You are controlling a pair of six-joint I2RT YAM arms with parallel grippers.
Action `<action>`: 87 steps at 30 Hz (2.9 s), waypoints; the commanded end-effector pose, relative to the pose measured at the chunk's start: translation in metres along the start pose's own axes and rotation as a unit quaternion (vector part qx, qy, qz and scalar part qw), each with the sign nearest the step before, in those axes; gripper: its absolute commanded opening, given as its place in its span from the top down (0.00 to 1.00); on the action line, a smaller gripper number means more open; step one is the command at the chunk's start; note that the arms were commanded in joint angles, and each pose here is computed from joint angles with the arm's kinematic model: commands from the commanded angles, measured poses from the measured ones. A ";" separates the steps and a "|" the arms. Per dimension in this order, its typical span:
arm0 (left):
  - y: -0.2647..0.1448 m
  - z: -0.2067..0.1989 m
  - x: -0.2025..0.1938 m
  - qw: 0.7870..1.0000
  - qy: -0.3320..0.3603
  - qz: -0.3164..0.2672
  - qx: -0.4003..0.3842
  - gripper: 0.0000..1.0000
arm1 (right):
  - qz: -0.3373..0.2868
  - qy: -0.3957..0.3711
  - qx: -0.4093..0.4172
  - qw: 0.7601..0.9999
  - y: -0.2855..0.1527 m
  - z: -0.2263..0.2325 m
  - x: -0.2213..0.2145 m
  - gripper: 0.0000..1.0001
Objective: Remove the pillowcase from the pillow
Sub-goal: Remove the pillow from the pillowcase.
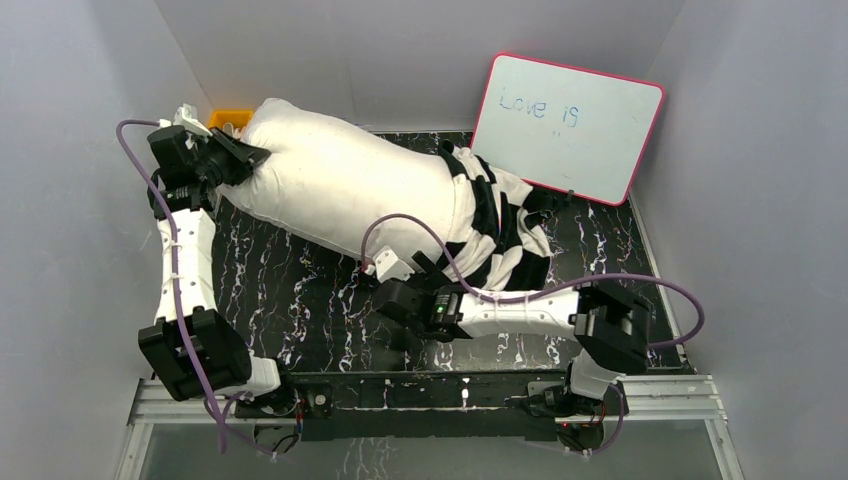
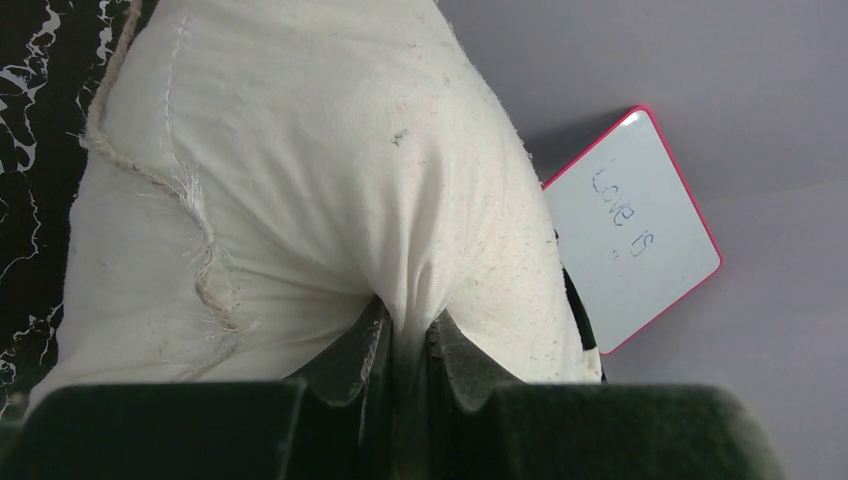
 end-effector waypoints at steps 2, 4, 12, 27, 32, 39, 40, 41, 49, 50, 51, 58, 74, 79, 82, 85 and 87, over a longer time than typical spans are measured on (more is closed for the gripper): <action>-0.014 -0.038 0.020 0.997 0.032 -0.037 -0.062 1.00 | -0.007 -0.043 -0.058 0.997 0.023 0.007 0.014 0.02; -0.014 -0.039 0.020 0.997 0.029 -0.038 -0.066 1.00 | -0.001 -0.066 -0.069 0.995 0.032 0.014 0.010 0.02; -0.020 -0.063 0.035 0.993 0.031 -0.060 -0.092 1.00 | 0.036 -0.080 -0.108 0.990 0.050 0.019 -0.014 0.70; -0.084 -0.044 0.095 0.977 -0.005 -0.205 -0.059 1.00 | 0.045 0.342 -0.123 0.931 -0.003 -0.157 -0.100 1.00; -0.093 -0.041 0.101 0.975 -0.013 -0.215 -0.056 1.00 | 0.073 0.384 -0.132 0.911 -0.009 -0.183 -0.119 1.00; -0.089 -0.048 0.085 0.981 0.003 -0.149 -0.125 1.00 | -0.031 0.365 -0.048 0.929 -0.016 -0.190 -0.081 0.14; -0.083 -0.054 0.072 0.982 0.018 -0.096 -0.162 1.00 | -0.070 0.365 -0.037 0.928 -0.021 -0.194 -0.071 0.08; -0.075 -0.061 0.058 0.980 0.037 -0.050 -0.187 1.00 | -0.092 0.364 -0.035 0.926 -0.028 -0.198 -0.065 0.07; -0.001 -0.075 -0.133 0.934 0.226 0.227 -0.156 0.02 | -0.305 0.347 -0.099 0.881 -0.100 -0.248 -0.015 0.04; 0.004 -0.070 -0.147 0.930 0.242 0.236 -0.142 0.02 | -0.318 0.349 -0.109 0.875 -0.106 -0.253 -0.012 0.03; 0.008 -0.065 -0.161 0.925 0.254 0.249 -0.132 0.02 | -0.323 0.351 -0.120 0.870 -0.109 -0.257 -0.010 0.02; 0.037 -0.016 -0.244 0.880 0.405 0.249 0.007 0.02 | -0.191 0.350 -0.141 0.906 -0.045 -0.279 0.017 0.02; 0.052 0.092 -0.308 0.788 0.501 0.267 0.238 1.00 | -0.045 0.352 -0.056 0.933 0.107 -0.283 0.001 0.08; 0.024 0.092 -0.280 0.775 0.510 0.261 0.268 1.00 | -0.022 0.416 -0.079 0.906 0.102 -0.297 -0.052 0.91; 0.008 0.085 -0.244 0.805 0.476 0.234 0.267 1.00 | -0.003 0.462 -0.103 0.881 0.090 -0.304 -0.089 1.00; -0.001 0.088 -0.202 0.834 0.429 0.200 0.283 1.00 | 0.005 0.518 -0.139 0.844 0.071 -0.302 -0.124 1.00; -0.005 0.093 -0.185 0.840 0.416 0.180 0.298 1.00 | 0.008 0.548 -0.175 0.818 0.056 -0.298 -0.142 1.00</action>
Point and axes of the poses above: each gripper's point midway between its finger pads, its own y axis out along the fingers, its own z axis along the line the jaws close on, x = y × z, the point moved 8 cm from there along -y, back along the fingers, and after that the axes turned 14 degrees about -y, right-handed, at the moved point
